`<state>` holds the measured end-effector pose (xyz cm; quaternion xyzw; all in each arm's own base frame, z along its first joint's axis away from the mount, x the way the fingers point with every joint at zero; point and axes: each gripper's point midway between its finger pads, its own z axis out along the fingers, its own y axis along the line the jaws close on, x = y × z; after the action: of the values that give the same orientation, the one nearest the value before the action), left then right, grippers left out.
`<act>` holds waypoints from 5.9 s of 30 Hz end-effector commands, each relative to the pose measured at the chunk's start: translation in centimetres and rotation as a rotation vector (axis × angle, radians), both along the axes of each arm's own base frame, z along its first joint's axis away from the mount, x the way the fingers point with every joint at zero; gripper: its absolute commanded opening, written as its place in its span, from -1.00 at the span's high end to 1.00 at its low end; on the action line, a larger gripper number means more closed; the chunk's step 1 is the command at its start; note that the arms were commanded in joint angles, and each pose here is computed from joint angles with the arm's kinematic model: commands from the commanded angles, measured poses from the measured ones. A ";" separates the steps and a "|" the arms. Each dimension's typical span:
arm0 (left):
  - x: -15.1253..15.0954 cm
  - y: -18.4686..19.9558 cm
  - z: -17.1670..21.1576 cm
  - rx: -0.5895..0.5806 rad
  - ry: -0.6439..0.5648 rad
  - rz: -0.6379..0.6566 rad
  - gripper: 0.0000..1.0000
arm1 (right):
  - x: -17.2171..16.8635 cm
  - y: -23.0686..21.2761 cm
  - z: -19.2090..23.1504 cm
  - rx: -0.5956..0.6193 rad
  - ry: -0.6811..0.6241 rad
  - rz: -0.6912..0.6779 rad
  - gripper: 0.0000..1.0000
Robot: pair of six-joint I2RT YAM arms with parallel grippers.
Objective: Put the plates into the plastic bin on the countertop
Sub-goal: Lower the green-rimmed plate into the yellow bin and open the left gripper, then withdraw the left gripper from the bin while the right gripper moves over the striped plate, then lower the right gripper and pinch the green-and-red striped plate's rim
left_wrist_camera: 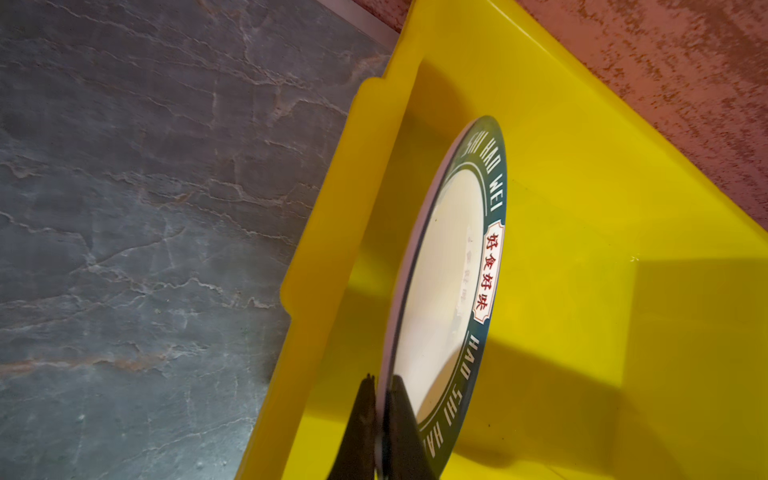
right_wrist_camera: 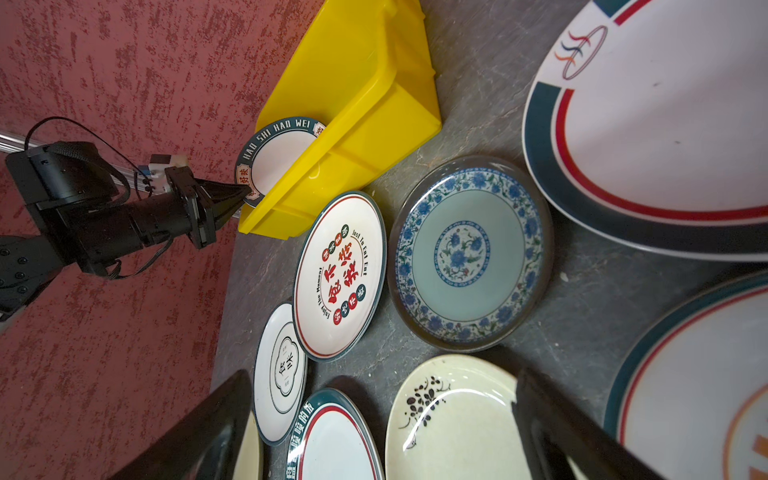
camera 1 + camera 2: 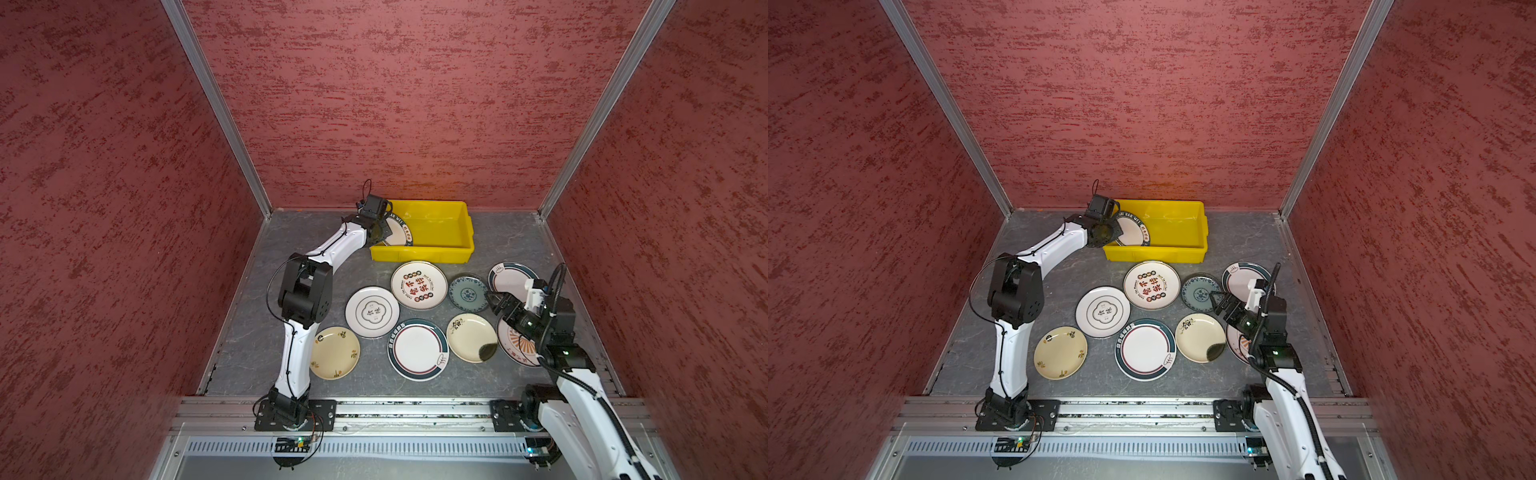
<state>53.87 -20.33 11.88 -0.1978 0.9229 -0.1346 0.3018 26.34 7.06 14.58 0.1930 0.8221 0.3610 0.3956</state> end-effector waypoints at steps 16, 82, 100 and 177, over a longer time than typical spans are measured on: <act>0.0 0.1 -2.5 0.020 0.104 -0.021 0.96 | 0.5 -0.5 -0.9 -0.042 0.046 -0.018 -0.98; -21.6 4.4 4.9 -0.132 -0.330 -0.313 -0.99 | 5.0 -14.7 -0.3 -0.277 0.208 -0.383 -0.97; -22.6 5.2 4.0 -0.137 -0.404 -0.339 -0.99 | 3.8 -15.5 -2.5 -0.341 0.285 -0.401 -0.98; -21.4 8.2 2.1 -0.289 -0.357 -0.231 -0.99 | 9.8 -14.7 -12.9 0.044 0.335 -0.317 0.79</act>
<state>32.47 -12.31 14.15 -0.1019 0.8442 -0.3302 0.4098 37.12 -8.32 2.88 0.3842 0.8192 0.2760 0.3243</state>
